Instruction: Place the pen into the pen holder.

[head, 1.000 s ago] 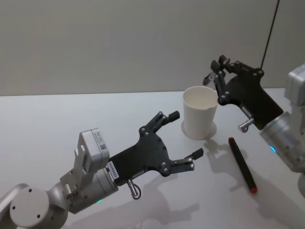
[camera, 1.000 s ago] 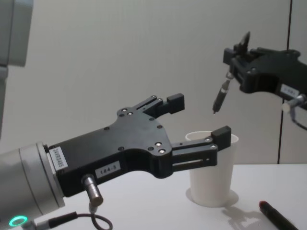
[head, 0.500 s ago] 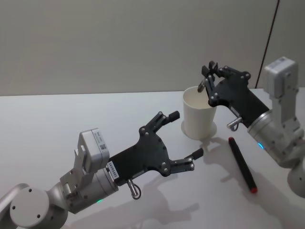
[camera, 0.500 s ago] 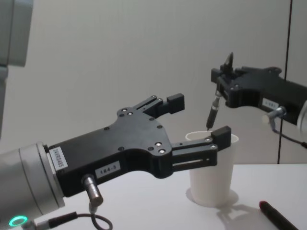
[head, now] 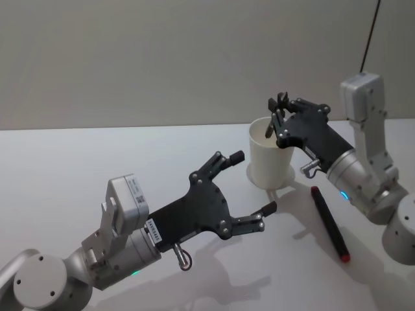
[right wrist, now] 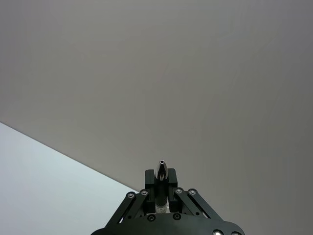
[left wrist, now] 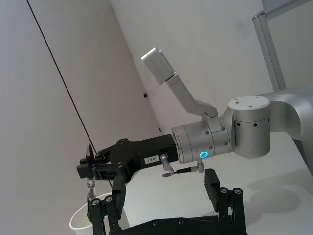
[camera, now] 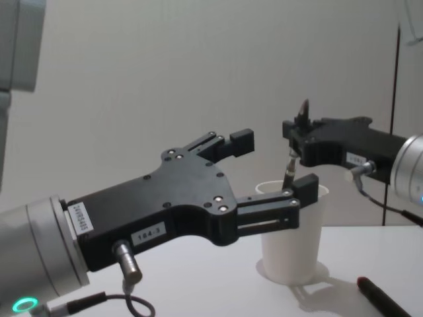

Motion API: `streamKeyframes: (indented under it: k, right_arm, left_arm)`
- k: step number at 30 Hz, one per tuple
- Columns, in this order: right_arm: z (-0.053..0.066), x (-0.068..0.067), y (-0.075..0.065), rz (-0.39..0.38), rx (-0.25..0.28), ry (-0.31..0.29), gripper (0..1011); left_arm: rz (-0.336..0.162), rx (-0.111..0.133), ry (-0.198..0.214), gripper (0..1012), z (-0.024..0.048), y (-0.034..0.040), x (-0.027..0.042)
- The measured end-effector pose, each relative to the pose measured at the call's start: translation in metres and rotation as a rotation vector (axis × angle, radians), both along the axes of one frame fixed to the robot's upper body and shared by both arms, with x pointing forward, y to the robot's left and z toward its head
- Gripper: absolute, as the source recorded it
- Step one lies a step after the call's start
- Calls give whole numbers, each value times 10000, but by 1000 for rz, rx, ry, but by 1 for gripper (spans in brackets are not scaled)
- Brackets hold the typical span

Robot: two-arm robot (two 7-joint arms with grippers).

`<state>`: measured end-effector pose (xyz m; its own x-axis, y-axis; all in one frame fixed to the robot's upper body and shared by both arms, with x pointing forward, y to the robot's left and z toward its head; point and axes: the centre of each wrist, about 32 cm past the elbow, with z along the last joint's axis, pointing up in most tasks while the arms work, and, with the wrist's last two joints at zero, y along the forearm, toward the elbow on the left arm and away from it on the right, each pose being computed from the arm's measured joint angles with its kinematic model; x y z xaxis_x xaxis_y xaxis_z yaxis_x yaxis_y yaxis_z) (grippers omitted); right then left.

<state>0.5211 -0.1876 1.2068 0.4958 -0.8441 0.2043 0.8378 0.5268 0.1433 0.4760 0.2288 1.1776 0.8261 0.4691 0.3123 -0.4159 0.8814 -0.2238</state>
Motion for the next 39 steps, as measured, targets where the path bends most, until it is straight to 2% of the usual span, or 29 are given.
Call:
streamKeyframes:
  k: [5,17,33,34,38,39]
  right_arm:
    - [3,27,29,2,1,41,130]
    - [7,56,63,6,2,85,153]
    - [9,69,81,9,2,107,641]
    - [9,69,81,9,2,107,699]
    - [8,70,82,9,2,108,778]
    - [8,70,82,10,2,109,834]
  left_arm:
    - [0,0,0,1001,0,0,0]
    - [0,0,0,1001,0,0,0]
    - [0,0,0,1001,0,0,0]
    - [0,0,0,1001,0,0,0]
    - [0,0,0,1001,0,0,0]
    - [0,0,0,1001,0,0,0]
